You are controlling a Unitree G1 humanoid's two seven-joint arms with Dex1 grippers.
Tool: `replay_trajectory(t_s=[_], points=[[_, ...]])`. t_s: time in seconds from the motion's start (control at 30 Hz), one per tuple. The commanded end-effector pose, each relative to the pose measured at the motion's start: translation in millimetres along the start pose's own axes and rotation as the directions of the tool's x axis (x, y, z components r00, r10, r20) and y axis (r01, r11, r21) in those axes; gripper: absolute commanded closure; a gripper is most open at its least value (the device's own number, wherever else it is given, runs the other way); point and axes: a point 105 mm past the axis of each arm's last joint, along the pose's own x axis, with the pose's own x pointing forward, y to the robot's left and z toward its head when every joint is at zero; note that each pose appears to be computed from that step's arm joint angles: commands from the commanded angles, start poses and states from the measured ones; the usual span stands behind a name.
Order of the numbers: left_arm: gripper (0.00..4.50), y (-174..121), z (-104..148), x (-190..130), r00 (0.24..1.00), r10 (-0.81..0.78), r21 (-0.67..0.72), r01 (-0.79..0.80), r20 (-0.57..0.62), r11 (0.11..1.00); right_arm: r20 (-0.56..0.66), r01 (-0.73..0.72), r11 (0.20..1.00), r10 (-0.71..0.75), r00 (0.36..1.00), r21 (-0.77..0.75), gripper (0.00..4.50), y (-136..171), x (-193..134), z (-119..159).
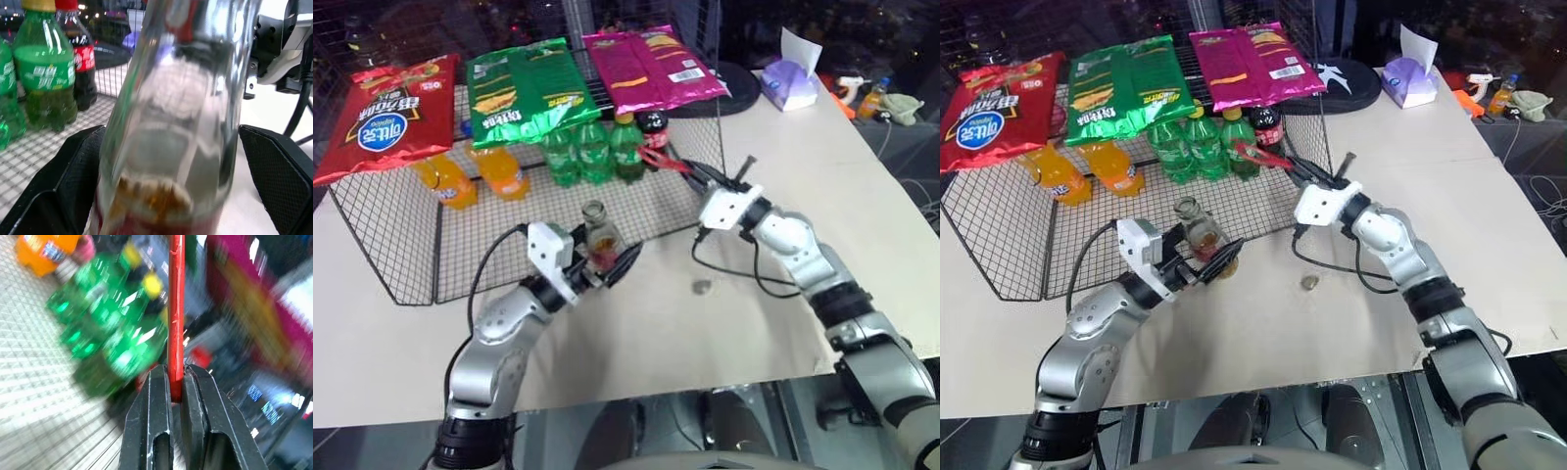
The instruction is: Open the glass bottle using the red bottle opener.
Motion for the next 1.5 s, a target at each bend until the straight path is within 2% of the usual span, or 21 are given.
replay_trajectory(t_s=[0.03, 0.13, 0.2, 0.23, 0.47, 0.9, 1.03, 1.3, 1.4, 1.5], points=[[0.08, -7, 8, -2, 0.999, -0.028, 0.033, 0.027, 0.019, 0.999, 0.001, 0.053, 0.994, -0.053, 0.999, 0.097, 4.50, -20, -4, 8], [0.08, -7, 4, -6, 1.000, -0.022, 0.035, 0.022, 0.004, 0.999, -0.042, 0.015, 0.959, -0.003, 0.999, 0.284, 4.50, -10, -10, 4], [0.08, -5, 0, -10, 1.000, -0.014, 0.036, 0.015, -0.011, 0.999, -0.075, 0.002, 0.902, 0.034, 0.997, 0.432, 4.50, -4, -16, 3], [0.08, -5, -1, -11, 1.000, -0.010, 0.036, 0.011, -0.015, 0.999, -0.079, -0.018, 0.889, 0.061, 0.995, 0.458, 4.50, -1, -18, 4], [0.08, -2, -1, -8, 1.000, -0.004, 0.039, 0.005, -0.007, 0.999, -0.071, -0.045, 0.886, 0.087, 0.994, 0.461, 4.50, 2, -18, 14], [0.08, 11, 1, -10, 0.998, 0.067, 0.070, -0.068, 0.013, 0.995, -0.081, -0.036, 0.883, 0.083, 0.993, 0.468, 4.50, 7, -20, 11], [0.08, 10, 1, -14, 0.997, 0.073, 0.070, -0.073, 0.009, 0.995, -0.098, -0.066, 0.818, 0.147, 0.984, 0.571, 4.50, 18, -27, 7], [0.08, -4, 0, -43, 0.997, 0.051, 0.064, -0.048, -0.056, 0.997, -0.074, -0.165, 0.537, 0.394, 0.916, 0.827, 4.50, 52, -54, 16], [0.08, -12, -6, -61, 0.993, 0.051, 0.043, -0.047, -0.108, 0.998, -0.091, -0.145, 0.449, 0.462, 0.882, 0.882, 4.50, 61, -70, 14], [0.08, -14, -14, -73, 0.986, 0.071, 0.026, -0.068, -0.150, 0.997, -0.145, -0.074, 0.421, 0.464, 0.874, 0.904, 4.50, 58, -80, 4]])
